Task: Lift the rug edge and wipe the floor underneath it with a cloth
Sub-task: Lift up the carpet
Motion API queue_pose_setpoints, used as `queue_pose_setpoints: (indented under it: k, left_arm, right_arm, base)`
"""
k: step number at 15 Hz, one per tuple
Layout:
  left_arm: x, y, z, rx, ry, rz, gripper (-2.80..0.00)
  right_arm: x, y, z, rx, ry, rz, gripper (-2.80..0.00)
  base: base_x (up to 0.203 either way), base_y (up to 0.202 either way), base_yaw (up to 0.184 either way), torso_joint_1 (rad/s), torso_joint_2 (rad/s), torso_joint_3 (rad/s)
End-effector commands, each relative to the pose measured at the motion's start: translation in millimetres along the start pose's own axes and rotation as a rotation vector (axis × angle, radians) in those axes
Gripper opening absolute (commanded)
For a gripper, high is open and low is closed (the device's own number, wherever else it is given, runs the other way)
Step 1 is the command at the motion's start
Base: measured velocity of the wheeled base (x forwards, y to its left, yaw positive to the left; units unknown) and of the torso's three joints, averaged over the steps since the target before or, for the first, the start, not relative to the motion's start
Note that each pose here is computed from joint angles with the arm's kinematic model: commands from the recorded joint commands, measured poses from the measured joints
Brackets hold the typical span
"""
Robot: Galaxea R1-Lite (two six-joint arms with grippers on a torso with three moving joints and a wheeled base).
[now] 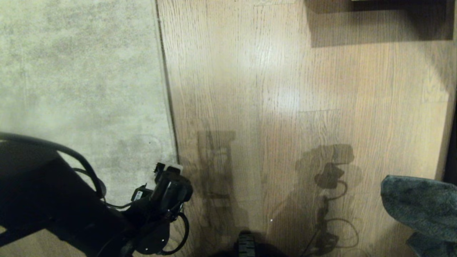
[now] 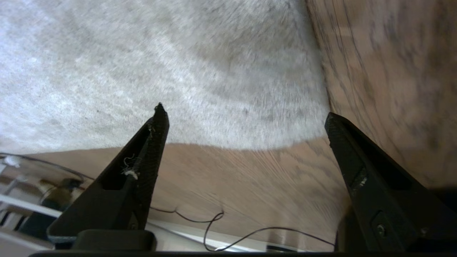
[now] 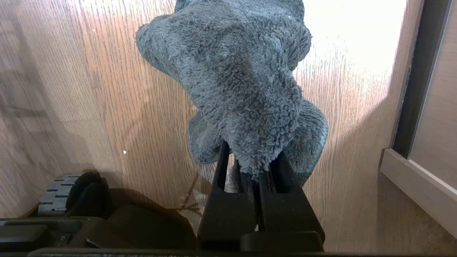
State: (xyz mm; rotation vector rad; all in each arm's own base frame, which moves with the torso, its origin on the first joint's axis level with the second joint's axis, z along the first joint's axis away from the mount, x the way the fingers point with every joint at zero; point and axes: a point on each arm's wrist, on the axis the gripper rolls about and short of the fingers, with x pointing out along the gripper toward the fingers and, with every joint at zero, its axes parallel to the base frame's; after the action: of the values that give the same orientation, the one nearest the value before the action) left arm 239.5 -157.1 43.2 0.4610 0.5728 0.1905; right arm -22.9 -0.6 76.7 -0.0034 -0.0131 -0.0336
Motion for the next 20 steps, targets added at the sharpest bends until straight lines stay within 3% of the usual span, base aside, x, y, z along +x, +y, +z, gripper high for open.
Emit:
queue_pose_setpoints:
  k: [1, 4, 8, 13, 20]
  left_arm:
    - [21, -16.8, -3, 0.025, 0.029, 0.048, 0.00]
    - [36, -28.3, 1, 0.024, 0.025, 0.127, 0.00]
    - [52, -28.6, 0, 0.046, 0.047, 0.191, 0.00]
    - [71, -40.0, 0, 0.011, -0.012, 0.230, 0.00]
    - [85, -34.4, 1, 0.012, -0.116, 0.274, 0.00]
  right_arm:
    - [0, 0, 0, 0.000, 0.001, 0.000, -2.80]
    - [0, 0, 0, -0.001, 0.001, 0.000, -2.80]
    - [0, 0, 0, 0.001, 0.001, 0.000, -2.80]
    - [0, 0, 0, 0.001, 0.001, 0.000, -2.80]
    - [0, 0, 0, 0.001, 0.001, 0.000, -2.80]
  base:
    - [0.000, 0.000, 0.000, 0.000, 0.00, 0.000]
    - [0.000, 0.000, 0.000, 0.000, 0.00, 0.000]
    - [0.000, 0.000, 0.000, 0.000, 0.00, 0.000]
    - [0.000, 0.000, 0.000, 0.000, 0.00, 0.000]
    - [0.000, 0.000, 0.000, 0.000, 0.00, 0.000]
